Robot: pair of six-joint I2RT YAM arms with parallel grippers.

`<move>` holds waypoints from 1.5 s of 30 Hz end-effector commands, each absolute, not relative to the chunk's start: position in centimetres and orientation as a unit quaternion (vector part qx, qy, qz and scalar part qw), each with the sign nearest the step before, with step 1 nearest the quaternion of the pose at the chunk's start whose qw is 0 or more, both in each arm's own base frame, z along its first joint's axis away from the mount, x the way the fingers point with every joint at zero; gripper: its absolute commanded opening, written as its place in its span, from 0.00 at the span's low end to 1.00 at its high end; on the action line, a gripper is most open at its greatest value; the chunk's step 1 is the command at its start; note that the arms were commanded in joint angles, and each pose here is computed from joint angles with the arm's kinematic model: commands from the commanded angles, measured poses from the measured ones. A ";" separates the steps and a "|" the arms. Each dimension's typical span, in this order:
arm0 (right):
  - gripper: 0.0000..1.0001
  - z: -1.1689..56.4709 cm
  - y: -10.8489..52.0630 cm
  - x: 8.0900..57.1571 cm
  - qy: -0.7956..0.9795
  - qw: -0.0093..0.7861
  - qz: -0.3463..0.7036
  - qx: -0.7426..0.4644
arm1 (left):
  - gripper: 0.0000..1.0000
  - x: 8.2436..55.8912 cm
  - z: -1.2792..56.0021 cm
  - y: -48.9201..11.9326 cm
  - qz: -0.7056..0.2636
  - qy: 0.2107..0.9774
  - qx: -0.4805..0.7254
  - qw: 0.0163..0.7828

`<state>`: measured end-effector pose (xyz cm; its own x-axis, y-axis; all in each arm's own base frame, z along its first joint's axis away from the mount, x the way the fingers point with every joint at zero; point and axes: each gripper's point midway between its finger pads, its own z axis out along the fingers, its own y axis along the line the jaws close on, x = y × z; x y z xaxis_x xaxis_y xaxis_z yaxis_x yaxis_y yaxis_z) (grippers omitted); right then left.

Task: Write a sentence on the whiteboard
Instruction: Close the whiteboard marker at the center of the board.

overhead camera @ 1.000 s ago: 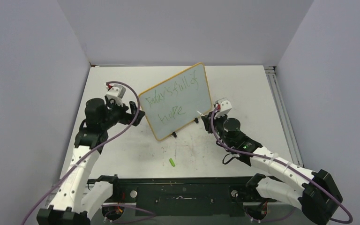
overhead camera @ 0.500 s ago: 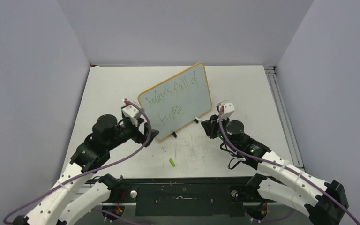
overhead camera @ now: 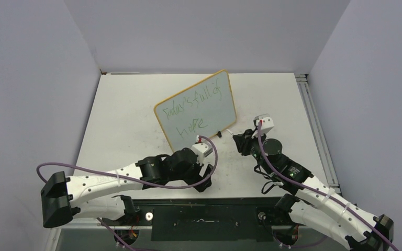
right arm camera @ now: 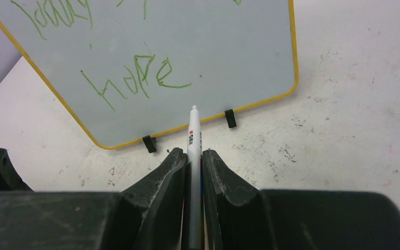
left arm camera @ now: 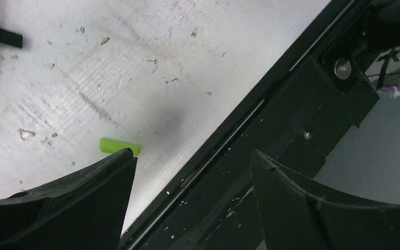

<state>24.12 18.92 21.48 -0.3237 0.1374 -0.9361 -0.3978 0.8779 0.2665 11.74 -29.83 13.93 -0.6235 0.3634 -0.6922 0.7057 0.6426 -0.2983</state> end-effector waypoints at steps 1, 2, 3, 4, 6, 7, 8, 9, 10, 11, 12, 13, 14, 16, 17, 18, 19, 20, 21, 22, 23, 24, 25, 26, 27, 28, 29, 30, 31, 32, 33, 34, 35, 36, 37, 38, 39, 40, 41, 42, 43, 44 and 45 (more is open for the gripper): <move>0.14 21.7 18.2 24.2 0.778 0.584 0.218 -0.076 | 0.78 12.8 13.4 -30.9 -0.280 0.891 0.167 0.316; 0.14 21.7 18.2 24.2 0.779 0.584 0.215 -0.076 | 0.78 12.5 12.7 -30.8 -0.274 0.899 0.147 0.308; 0.14 21.7 18.1 24.3 0.779 0.585 0.214 -0.075 | 0.78 12.3 12.0 -30.5 -0.265 0.906 0.135 0.303; 0.14 21.7 18.1 24.3 0.779 0.584 0.214 -0.075 | 0.79 12.0 11.3 -30.3 -0.259 0.912 0.124 0.294; 0.14 21.6 18.2 24.3 0.778 0.586 0.215 -0.076 | 0.79 11.5 9.7 -29.9 -0.250 0.922 0.108 0.277; 0.14 21.6 18.3 24.3 0.777 0.586 0.216 -0.075 | 0.79 11.4 9.0 -29.7 -0.248 0.925 0.101 0.269; 0.14 21.6 18.3 24.4 0.777 0.586 0.217 -0.075 | 0.79 11.1 8.4 -29.6 -0.249 0.928 0.092 0.262; 0.14 21.5 18.3 24.4 0.778 0.585 0.216 -0.075 | 0.79 10.9 8.0 -29.8 -0.255 0.928 0.085 0.257; 0.14 21.4 18.3 24.4 0.779 0.584 0.217 -0.076 | 0.79 10.7 7.7 -29.9 -0.262 0.929 0.081 0.250; 0.14 21.4 18.3 24.4 0.779 0.584 0.217 -0.075 | 0.79 10.4 7.2 -29.9 -0.266 0.930 0.074 0.242; 0.14 21.3 18.3 24.3 0.780 0.583 0.216 -0.076 | 0.79 10.3 6.8 -29.8 -0.267 0.932 0.069 0.236; 0.14 21.3 18.3 24.3 0.779 0.583 0.216 -0.075 | 0.79 10.2 6.6 -29.7 -0.266 0.933 0.064 0.233; 0.14 21.3 18.3 24.3 0.779 0.583 0.216 -0.075 | 0.80 10.1 6.3 -29.6 -0.264 0.934 0.061 0.231; 0.14 21.3 18.1 24.3 0.779 0.584 0.215 -0.074 | 0.82 10.1 5.7 -29.4 -0.270 0.933 0.053 0.232; 0.14 21.2 18.1 24.3 0.779 0.584 0.215 -0.072 | 0.83 10.3 5.7 -29.7 -0.280 0.930 0.048 0.233; 0.14 21.2 18.1 24.3 0.779 0.585 0.215 -0.072 | 0.83 10.3 5.2 -29.7 -0.289 0.928 0.042 0.229; 0.14 21.2 18.1 24.3 0.778 0.585 0.216 -0.071 | 0.83 10.3 5.0 -30.0 -0.302 0.925 0.035 0.226; 0.14 21.3 18.1 24.3 0.778 0.586 0.217 -0.071 | 0.83 10.4 4.8 -30.2 -0.312 0.923 0.032 0.223; 0.14 21.3 18.1 24.3 0.778 0.585 0.217 -0.071 | 0.83 10.4 4.8 -30.5 -0.320 0.921 0.029 0.222; 0.14 21.4 18.2 24.2 0.778 0.585 0.218 -0.072 | 0.83 10.4 4.7 -30.7 -0.321 0.920 0.030 0.222; 0.14 21.4 18.2 24.2 0.778 0.585 0.219 -0.072 | 0.83 10.6 4.6 -30.7 -0.318 0.921 0.031 0.224; 0.14 21.4 18.1 24.2 0.778 0.585 0.219 -0.072 | 0.83 10.7 4.5 -30.7 -0.312 0.922 0.033 0.227; 0.14 21.4 18.1 24.1 0.778 0.585 0.218 -0.071 | 0.83 10.8 4.2 -30.7 -0.305 0.924 0.035 0.228; 0.14 21.4 18.0 24.1 0.777 0.586 0.218 -0.070 | 0.83 11.0 4.1 -30.7 -0.301 0.924 0.037 0.231; 0.14 21.5 18.0 24.1 0.776 0.587 0.219 -0.069 | 0.83 11.1 3.9 -30.7 -0.298 0.925 0.040 0.233; 0.14 21.5 18.0 24.1 0.776 0.587 0.220 -0.069 | 0.83 11.1 3.7 -30.7 -0.296 0.925 0.041 0.234; 0.14 21.6 17.9 24.0 0.776 0.587 0.221 -0.068 | 0.83 11.2 3.4 -30.7 -0.291 0.927 0.044 0.235; 0.14 21.7 17.9 24.0 0.775 0.588 0.223 -0.067 | 0.83 11.4 3.3 -30.8 -0.287 0.927 0.045 0.237; 0.14 21.7 17.9 23.9 0.775 0.588 0.222 -0.067 | 0.83 11.6 3.1 -30.7 -0.278 0.929 0.047 0.240; 0.14 21.7 17.8 23.9 0.775 0.588 0.222 -0.066 | 0.83 11.8 3.0 -30.6 -0.269 0.930 0.049 0.245; 0.14 21.8 17.7 23.8 0.774 0.589 0.222 -0.066 | 0.83 12.0 2.9 -30.5 -0.261 0.931 0.051 0.250; 0.14 21.9 17.7 23.8 0.774 0.589 0.222 -0.065 | 0.83 12.2 2.9 -30.3 -0.255 0.931 0.053 0.255; 0.14 21.9 17.6 23.8 0.774 0.590 0.222 -0.063 | 0.83 12.5 2.9 -30.2 -0.250 0.930 0.053 0.262; 0.14 21.9 17.6 23.7 0.773 0.591 0.223 -0.063 | 0.84 12.9 2.9 -30.0 -0.246 0.929 0.053 0.271; 0.14 21.9 17.5 23.7 0.772 0.592 0.223 -0.063 | 0.84 13.2 3.0 -30.0 -0.247 0.927 0.054 0.278; 0.14 22.0 17.5 23.7 0.772 0.592 0.224 -0.061 | 0.84 13.6 2.9 -29.9 -0.249 0.925 0.053 0.282; 0.14 22.0 17.5 23.6 0.772 0.591 0.225 -0.061 | 0.84 14.1 2.9 -29.9 -0.257 0.921 0.052 0.289; 0.14 22.1 17.5 23.6 0.771 0.592 0.226 -0.061 | 0.84 14.5 2.8 -29.8 -0.261 0.918 0.051 0.293; 0.14 22.1 17.5 23.6 0.771 0.592 0.227 -0.061 | 0.84 15.0 2.8 -29.7 -0.267 0.915 0.049 0.298; 0.14 22.1 17.5 23.6 0.771 0.592 0.227 -0.061 | 0.84 15.4 2.6 -29.5 -0.270 0.913 0.048 0.303; 0.14 22.1 17.5 23.6 0.771 0.592 0.227 -0.060 | 0.84 15.9 2.7 -29.5 -0.279 0.908 0.046 0.309; 0.14 22.2 17.6 23.6 0.770 0.592 0.228 -0.061 | 0.84 16.4 3.0 -29.7 -0.292 0.902 0.050 0.315; 0.14 22.1 17.6 23.6 0.771 0.592 0.228 -0.062 | 0.84 16.6 3.3 -30.1 -0.306 0.895 0.057 0.318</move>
<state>23.64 17.54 21.68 -0.3081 0.1569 -0.9383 -0.3653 0.8912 0.2690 15.12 -30.39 3.70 -0.8257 -0.1070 -0.5538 0.2341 0.8282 -0.5092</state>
